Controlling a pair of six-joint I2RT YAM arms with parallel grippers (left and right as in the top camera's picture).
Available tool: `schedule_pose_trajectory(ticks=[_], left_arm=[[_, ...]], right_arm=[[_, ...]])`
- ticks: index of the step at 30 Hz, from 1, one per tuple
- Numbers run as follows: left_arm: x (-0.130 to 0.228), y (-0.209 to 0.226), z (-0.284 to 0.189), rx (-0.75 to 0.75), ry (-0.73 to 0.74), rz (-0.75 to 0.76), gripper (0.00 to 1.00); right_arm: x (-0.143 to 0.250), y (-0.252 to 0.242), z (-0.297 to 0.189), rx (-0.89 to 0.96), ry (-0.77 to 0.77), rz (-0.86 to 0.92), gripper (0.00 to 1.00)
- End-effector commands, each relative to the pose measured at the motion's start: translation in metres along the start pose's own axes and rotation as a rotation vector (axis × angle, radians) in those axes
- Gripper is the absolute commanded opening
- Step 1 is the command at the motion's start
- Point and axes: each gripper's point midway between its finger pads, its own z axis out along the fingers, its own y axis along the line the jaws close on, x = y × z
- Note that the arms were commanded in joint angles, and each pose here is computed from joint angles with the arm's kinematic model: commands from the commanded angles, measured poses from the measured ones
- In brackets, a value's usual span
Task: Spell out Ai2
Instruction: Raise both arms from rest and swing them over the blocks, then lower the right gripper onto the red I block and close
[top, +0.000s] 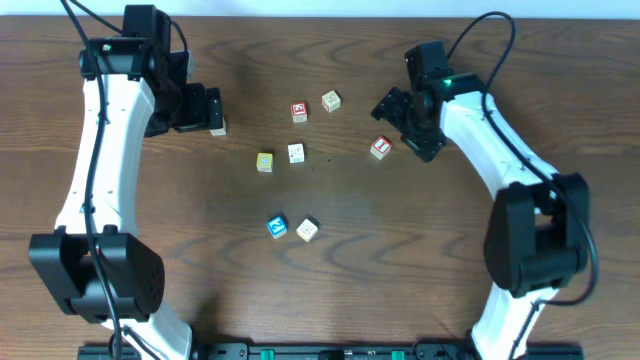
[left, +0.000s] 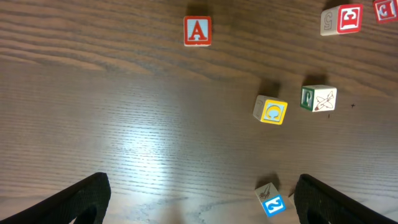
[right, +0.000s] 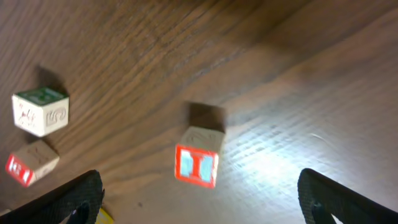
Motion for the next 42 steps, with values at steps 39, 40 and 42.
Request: schedule_pose_trajectory(ticks=[39,40,42], left_arm=[[-0.003,0.005,-0.007,-0.022,-0.019,-0.027,0.95],[-0.003,0.005,-0.007,-0.022,-0.019,-0.027,0.95],[-0.003,0.005,-0.007,-0.023,-0.019,-0.027,0.95]], right_arm=[[0.023,-0.002,0.051,0.105,0.015,-0.176,0.31],[0.027,0.002,0.051,0.092,0.025,-0.212,0.3],[0.037,0.009,0.052,0.07,0.047,-0.286,0.3]])
